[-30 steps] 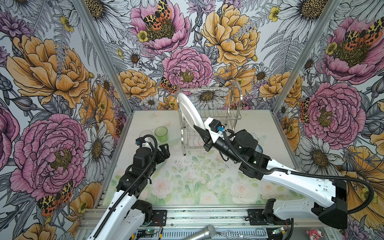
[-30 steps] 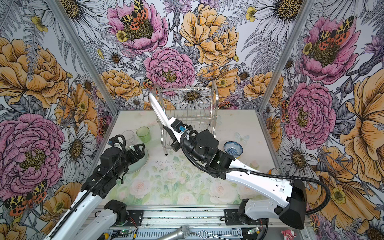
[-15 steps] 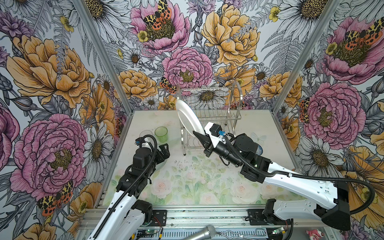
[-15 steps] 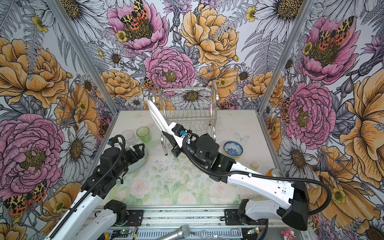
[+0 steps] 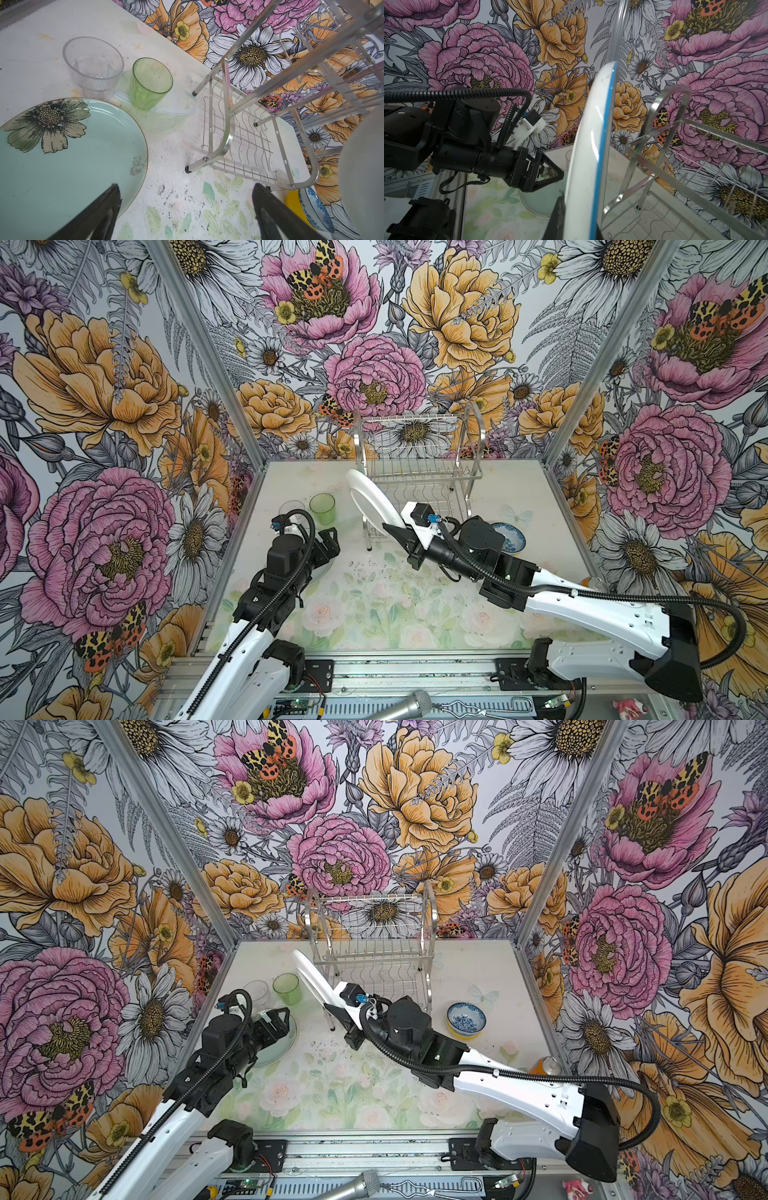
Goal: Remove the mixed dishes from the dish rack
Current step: 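Pull the watermelon-print plate toward the robot with the right gripper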
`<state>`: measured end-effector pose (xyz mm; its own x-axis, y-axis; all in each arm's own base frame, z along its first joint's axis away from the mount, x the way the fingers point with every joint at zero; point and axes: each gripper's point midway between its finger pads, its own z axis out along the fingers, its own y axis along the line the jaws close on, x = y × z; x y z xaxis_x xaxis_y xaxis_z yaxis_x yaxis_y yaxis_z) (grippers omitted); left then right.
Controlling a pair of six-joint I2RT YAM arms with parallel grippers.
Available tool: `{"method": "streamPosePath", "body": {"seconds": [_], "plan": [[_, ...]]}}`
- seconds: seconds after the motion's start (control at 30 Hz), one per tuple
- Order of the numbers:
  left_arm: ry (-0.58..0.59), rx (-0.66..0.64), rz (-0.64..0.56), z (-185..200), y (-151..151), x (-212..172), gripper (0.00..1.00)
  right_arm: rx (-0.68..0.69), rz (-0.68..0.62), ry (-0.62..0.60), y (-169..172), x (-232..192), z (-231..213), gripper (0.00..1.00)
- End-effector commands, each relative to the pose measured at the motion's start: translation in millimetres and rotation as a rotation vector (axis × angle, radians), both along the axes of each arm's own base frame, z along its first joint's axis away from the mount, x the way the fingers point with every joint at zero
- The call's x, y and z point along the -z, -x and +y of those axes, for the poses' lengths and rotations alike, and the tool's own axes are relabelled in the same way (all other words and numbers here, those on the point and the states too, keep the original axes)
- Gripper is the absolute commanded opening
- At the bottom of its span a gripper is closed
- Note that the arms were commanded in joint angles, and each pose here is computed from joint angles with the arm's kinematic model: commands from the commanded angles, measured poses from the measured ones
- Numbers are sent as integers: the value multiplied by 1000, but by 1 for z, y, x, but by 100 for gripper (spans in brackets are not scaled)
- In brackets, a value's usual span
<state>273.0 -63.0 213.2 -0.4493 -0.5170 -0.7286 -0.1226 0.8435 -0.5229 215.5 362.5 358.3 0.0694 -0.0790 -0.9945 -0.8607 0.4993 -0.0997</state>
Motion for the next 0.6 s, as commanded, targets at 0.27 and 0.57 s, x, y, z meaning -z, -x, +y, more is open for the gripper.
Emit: {"method": "streamPosePath", "body": {"seconds": [0.27,0.57], "plan": [[68,-62,5,9,5,-7,99,107,-30,-51,-13,-3,-11,0],[189,-9,28,-9,6,-10,99,189,-119,111,-15,27,-4,0]]}}
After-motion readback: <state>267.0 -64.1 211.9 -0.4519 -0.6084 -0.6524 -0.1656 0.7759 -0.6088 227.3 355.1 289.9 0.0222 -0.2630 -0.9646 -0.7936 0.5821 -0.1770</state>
